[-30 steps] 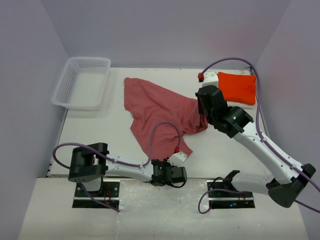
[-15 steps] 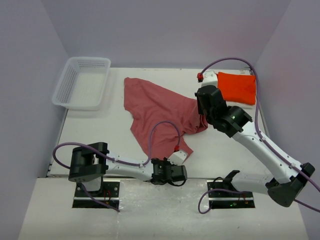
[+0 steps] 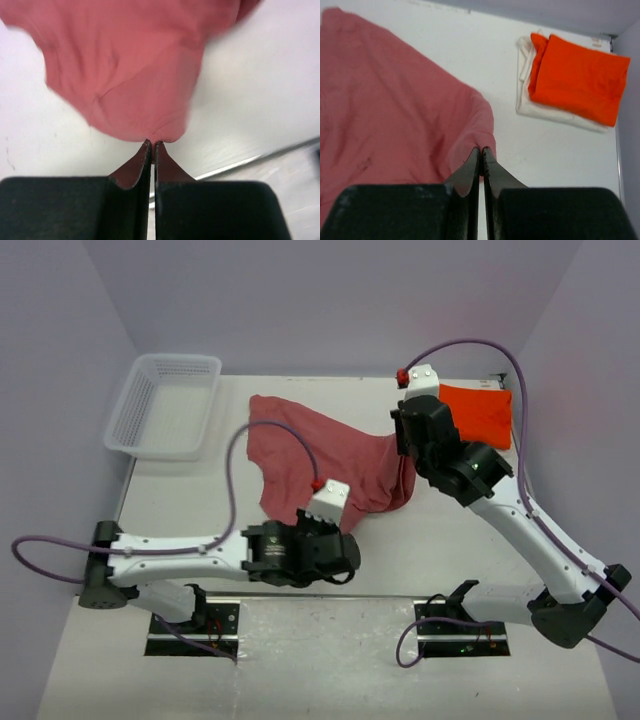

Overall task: Fold and stack the t-shirts
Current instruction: Flatten out the tshirt

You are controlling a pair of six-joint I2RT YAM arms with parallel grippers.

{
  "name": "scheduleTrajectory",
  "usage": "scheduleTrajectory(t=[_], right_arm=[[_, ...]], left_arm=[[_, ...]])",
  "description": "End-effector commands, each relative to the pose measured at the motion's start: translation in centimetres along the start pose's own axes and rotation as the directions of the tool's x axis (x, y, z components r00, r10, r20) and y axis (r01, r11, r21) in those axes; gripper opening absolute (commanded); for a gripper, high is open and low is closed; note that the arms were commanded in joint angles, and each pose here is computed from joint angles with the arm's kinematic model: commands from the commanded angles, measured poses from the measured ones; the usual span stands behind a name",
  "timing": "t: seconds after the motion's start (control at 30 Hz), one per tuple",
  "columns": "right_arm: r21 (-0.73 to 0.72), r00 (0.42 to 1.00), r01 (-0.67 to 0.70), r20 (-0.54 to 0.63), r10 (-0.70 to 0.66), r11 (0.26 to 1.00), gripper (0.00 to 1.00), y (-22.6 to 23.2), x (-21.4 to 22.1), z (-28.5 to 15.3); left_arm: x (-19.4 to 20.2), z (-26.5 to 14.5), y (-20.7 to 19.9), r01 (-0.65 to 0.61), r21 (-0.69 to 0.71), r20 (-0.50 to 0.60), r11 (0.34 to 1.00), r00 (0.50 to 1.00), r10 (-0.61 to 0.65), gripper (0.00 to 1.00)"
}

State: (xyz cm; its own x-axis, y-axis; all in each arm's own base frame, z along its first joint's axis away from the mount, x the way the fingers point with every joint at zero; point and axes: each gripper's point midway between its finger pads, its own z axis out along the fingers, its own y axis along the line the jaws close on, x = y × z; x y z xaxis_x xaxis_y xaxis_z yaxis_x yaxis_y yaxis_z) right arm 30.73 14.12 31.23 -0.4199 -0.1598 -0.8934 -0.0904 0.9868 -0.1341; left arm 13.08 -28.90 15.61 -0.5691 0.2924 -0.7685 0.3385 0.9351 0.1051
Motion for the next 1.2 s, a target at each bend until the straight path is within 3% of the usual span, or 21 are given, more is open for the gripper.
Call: scheduleTrajectory(t=[0.0, 0.23, 0.27, 0.43, 0.47, 0.5, 0.53, 0.57, 0.6, 0.67, 0.73, 0.9, 1.03, 1.07, 1.1, 1.13, 1.17], right_arm=[[-0.026, 0.994, -0.003, 0.113, 0.006, 1.000, 0.00, 0.1, -5.7, -1.3], [0.011, 0.977, 0.074, 0.201, -0.075, 0.997, 0.00, -0.6, -11.8, -0.6], [0.019, 0.972, 0.055, 0.230, -0.058, 0.998, 0.00, -1.1, -13.3, -1.3], [0.064, 0.964, 0.039, 0.261, -0.055, 0.997, 0.00, -3.2, -15.0, -2.2], [0.070, 0.962, 0.037, 0.267, -0.054, 0.997, 0.00, -3.7, -15.2, -2.5], [0.074, 0.963, 0.036, 0.266, -0.055, 0.997, 0.00, -4.0, -15.1, -2.5], [0.089, 0.964, 0.030, 0.262, -0.052, 0.996, 0.00, -4.7, -15.0, -2.4], [0.095, 0.965, 0.026, 0.258, -0.050, 0.995, 0.00, -5.2, -14.8, -2.4], [0.098, 0.966, 0.020, 0.253, -0.044, 0.995, 0.00, -5.4, -14.6, -2.2], [0.091, 0.973, -0.004, 0.232, -0.017, 0.996, 0.00, -6.0, -13.7, -1.7], [0.084, 0.976, -0.037, 0.218, 0.018, 0.996, 0.00, -6.3, -13.0, -1.6], [0.046, 0.984, -0.073, 0.168, 0.064, 0.996, 0.00, -5.4, -11.5, -0.7], [0.034, 0.985, -0.075, 0.158, 0.069, 0.997, 0.00, -5.0, -11.2, -0.3], [0.032, 0.984, -0.077, 0.161, 0.070, 0.997, 0.00, -4.9, -11.4, -0.3], [0.036, 0.985, -0.075, 0.161, 0.068, 0.997, 0.00, -5.0, -11.5, -0.1], [0.038, 0.986, -0.072, 0.155, 0.066, 0.997, 0.00, -4.9, -11.6, 0.1], [0.039, 0.987, -0.069, 0.151, 0.062, 0.997, 0.00, -4.8, -11.6, 0.3]], left_arm=[[-13.0, -6.7, 8.3, 0.205, -0.111, 0.331, 0.972, 0.930, -0.159, 0.00], [-26.0, -16.6, 19.5, 0.364, -0.145, 0.607, 0.920, 0.767, -0.208, 0.00], [-26.8, -17.8, 20.6, 0.346, -0.171, 0.619, 0.923, 0.766, -0.173, 0.00], [-29.2, -23.5, 26.5, 0.434, -0.298, 0.670, 0.850, 0.730, -0.137, 0.00], [-29.0, -24.2, 27.5, 0.382, -0.365, 0.645, 0.849, 0.761, -0.065, 0.00], [-29.0, -25.3, 28.7, 0.478, -0.354, 0.669, 0.804, 0.730, -0.140, 0.00], [-28.5, -24.7, 28.3, 0.457, -0.400, 0.645, 0.795, 0.756, -0.110, 0.00], [-28.4, -26.2, 29.9, 0.515, -0.368, 0.663, 0.774, 0.729, -0.169, 0.00], [-27.4, -25.9, 30.1, 0.515, -0.392, 0.635, 0.762, 0.751, -0.181, 0.00], [-26.4, -24.8, 28.9, 0.450, -0.438, 0.574, 0.779, 0.806, -0.144, 0.00], [-25.8, -23.6, 27.3, 0.426, -0.437, 0.553, 0.792, 0.822, -0.138, 0.00], [-26.0, -20.8, 21.8, 0.365, -0.385, 0.559, 0.848, 0.823, -0.099, 0.00], [-26.8, -17.3, 14.8, 0.253, -0.371, 0.598, 0.894, 0.801, 0.021, 0.00], [-26.2, -14.3, 11.2, 0.156, -0.401, 0.568, 0.903, 0.816, 0.111, 0.00], [-26.7, -12.3, 7.5, 0.036, -0.295, 0.581, 0.955, 0.800, 0.149, 0.00], [-28.4, -9.0, 6.5, 0.058, -0.200, 0.554, 0.978, 0.830, 0.064, 0.00], [-27.7, -5.8, 5.1, 0.080, -0.103, 0.505, 0.991, 0.863, -0.017, 0.00]])
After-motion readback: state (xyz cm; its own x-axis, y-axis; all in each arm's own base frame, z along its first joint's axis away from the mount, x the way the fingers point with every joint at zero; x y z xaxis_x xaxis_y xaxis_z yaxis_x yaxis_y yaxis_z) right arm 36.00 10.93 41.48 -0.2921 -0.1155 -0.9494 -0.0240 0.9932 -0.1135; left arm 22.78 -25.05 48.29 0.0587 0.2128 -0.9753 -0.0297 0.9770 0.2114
